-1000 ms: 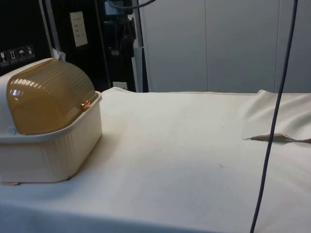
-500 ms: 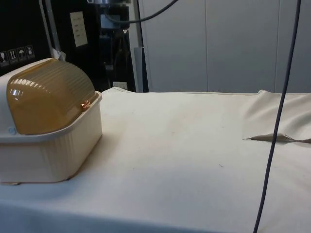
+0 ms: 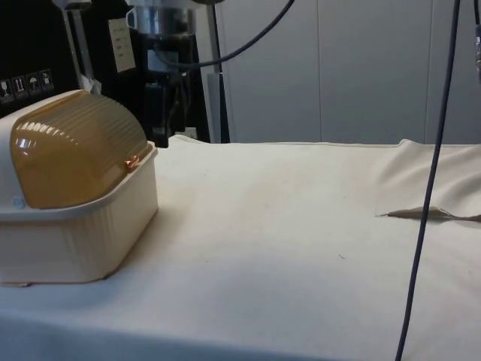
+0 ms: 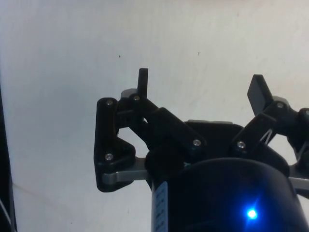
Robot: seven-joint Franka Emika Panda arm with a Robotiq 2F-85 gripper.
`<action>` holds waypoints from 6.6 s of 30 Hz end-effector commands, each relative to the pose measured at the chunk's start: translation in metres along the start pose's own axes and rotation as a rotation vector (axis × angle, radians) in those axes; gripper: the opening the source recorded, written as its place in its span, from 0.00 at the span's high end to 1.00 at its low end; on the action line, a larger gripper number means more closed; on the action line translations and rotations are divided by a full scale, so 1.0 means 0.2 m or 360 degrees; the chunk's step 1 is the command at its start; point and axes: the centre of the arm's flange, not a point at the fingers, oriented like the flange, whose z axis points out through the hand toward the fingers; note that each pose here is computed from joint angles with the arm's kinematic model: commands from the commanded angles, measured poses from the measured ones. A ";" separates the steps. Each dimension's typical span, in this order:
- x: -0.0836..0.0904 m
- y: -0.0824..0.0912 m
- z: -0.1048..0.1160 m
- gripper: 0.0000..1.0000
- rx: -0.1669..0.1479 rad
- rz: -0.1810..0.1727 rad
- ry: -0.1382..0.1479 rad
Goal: Open the lid, then close it.
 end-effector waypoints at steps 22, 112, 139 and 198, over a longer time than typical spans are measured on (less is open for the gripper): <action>0.12 -0.01 0.19 0.00 -0.0013 -0.0009 0.0166; 0.29 -0.09 -0.07 1.00 -0.0009 -0.0060 0.0689; 0.41 -0.14 -0.24 1.00 0.0008 -0.0072 0.0898; 0.60 -0.19 -0.50 0.08 0.0006 -0.0141 0.1002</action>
